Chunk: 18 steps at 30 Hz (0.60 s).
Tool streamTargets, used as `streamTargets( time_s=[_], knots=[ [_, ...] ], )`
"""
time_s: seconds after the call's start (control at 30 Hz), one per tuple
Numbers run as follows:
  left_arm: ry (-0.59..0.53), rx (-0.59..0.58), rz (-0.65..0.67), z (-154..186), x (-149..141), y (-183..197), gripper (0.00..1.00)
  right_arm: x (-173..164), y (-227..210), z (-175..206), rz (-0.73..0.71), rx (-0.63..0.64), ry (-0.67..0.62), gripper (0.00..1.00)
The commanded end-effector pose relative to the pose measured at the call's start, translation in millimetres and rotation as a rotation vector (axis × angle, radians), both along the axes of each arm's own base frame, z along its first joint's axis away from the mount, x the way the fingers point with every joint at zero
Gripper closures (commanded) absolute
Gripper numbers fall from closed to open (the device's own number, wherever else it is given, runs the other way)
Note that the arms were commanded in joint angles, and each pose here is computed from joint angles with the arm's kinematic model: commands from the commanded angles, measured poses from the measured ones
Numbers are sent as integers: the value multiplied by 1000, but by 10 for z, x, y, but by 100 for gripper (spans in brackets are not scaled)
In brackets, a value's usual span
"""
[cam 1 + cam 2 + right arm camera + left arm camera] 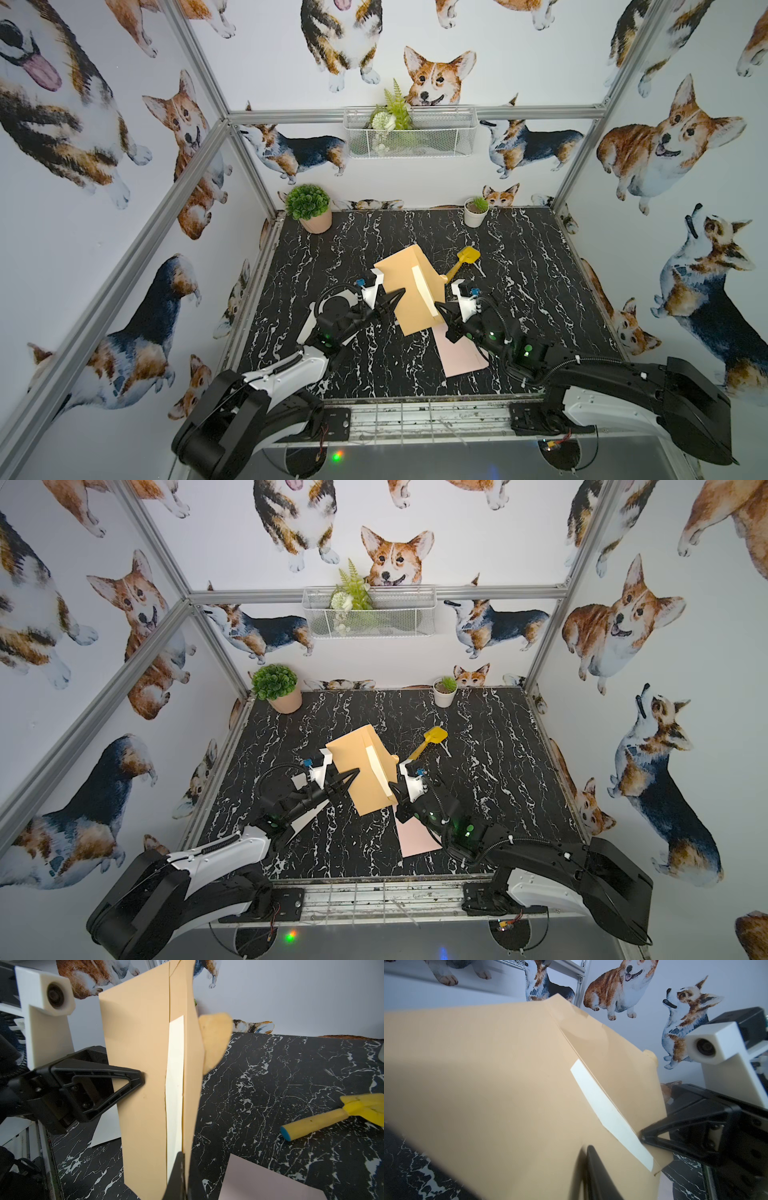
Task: Take the letter paper out of the envelope
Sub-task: Pick up the envelope from the center of the board.
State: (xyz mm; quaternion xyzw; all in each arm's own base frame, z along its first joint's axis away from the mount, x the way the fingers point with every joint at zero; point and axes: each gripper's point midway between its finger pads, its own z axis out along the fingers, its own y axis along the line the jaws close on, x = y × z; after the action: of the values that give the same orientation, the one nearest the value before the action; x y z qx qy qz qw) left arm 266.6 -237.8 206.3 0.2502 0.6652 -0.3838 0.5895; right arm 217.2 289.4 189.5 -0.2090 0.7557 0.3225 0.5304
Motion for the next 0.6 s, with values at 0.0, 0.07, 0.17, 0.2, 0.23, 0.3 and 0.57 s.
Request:
streamTargets(
  time_s=[0.0,0.07,0.17,0.2,0.23,0.3,0.57],
  knots=[
    [-22,5,3,32,6,1,77,24,8,102,-11,56,-3,100],
    [-23,5,3,34,4,1,83,26,7,86,-11,55,2,100],
    [-21,8,9,24,13,7,93,29,-2,72,-15,54,6,100],
    [-20,9,10,21,14,8,96,31,-6,62,-16,52,7,100],
    [-20,9,12,21,16,11,100,33,-6,63,-16,53,8,100],
    [-18,12,13,11,18,13,100,32,-13,51,-19,50,11,100],
    [-23,18,21,13,18,26,100,46,-86,13,-47,45,21,100]
  ],
)
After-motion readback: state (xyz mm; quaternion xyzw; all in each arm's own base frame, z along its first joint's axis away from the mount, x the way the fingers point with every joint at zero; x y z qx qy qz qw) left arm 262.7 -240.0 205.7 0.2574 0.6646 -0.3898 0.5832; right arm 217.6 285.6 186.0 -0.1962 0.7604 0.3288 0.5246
